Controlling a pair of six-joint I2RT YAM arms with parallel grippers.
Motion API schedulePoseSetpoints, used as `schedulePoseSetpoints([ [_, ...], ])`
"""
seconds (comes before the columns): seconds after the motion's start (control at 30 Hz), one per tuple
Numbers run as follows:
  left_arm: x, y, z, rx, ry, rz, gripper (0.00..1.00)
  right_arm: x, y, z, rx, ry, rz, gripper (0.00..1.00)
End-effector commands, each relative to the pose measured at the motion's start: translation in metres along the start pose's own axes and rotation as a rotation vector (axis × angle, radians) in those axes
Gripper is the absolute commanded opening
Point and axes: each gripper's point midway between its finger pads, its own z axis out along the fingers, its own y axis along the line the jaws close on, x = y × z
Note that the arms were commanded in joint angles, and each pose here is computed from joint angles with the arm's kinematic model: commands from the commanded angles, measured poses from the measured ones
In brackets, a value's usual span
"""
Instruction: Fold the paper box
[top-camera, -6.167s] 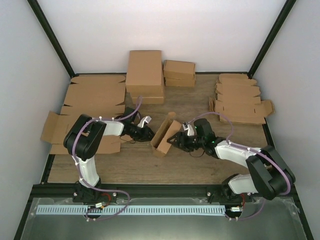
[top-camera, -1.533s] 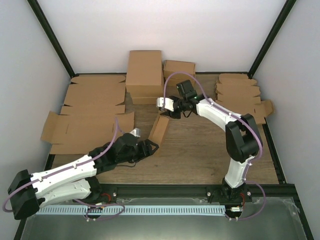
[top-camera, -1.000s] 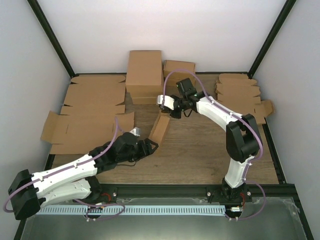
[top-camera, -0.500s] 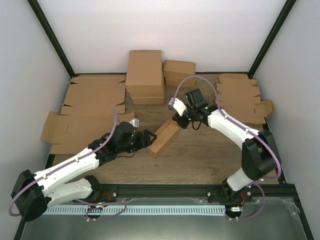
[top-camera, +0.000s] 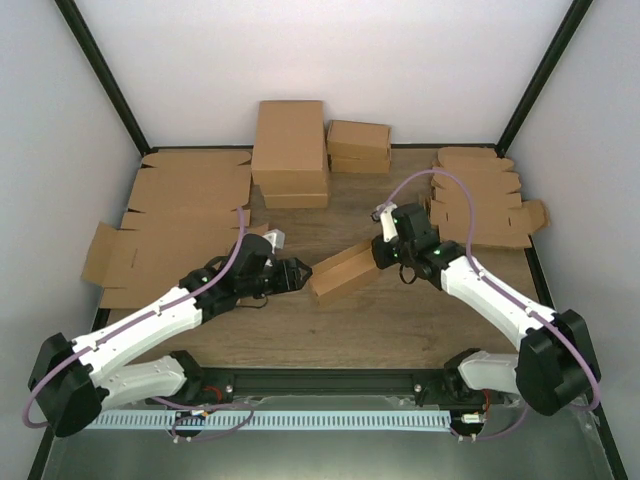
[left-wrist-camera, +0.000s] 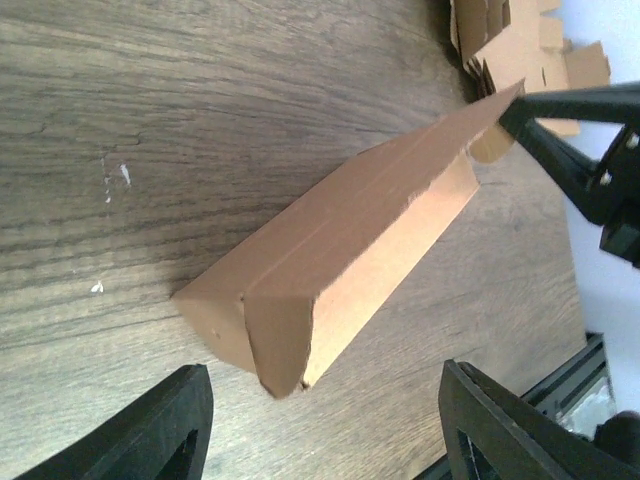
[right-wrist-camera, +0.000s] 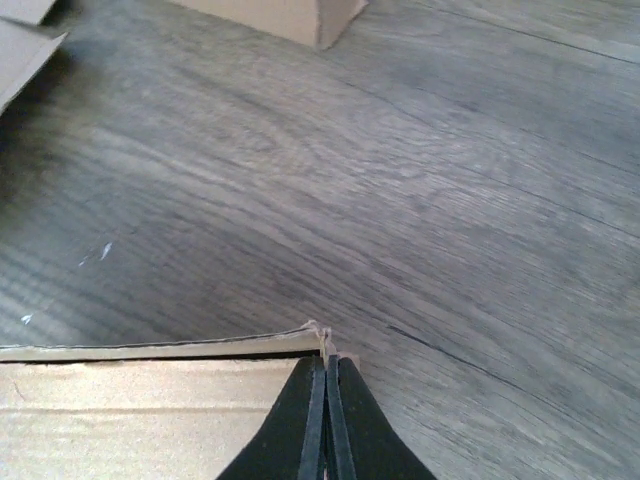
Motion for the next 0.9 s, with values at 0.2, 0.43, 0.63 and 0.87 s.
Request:
schedulePoseSetpoints([
  [0.2, -0.01, -0.008, 0.008, -0.075, -0.012, 0.172, 0.51, 0.001, -0.01, -0.009, 0.062, -0.062, 0.196, 0.01],
  [0.43, 0.007, -0.009, 0.027, -0.081, 0.016, 0.121, 0.4, 0.005, -0.009, -0.012, 0.058, -0.062, 0.168, 0.01],
  [0.63, 0.014, -0.004, 0.026, -0.131, -0.029, 0.085, 0.33, 0.008, -0.007, -0.012, 0.044, -0.058, 0.152, 0.01],
  [0.87, 0.009, 0.01, 0.027, -0.212, -0.062, 0.087, 0.31, 0.006, -0.005, -0.015, 0.032, -0.072, 0.15, 0.01],
])
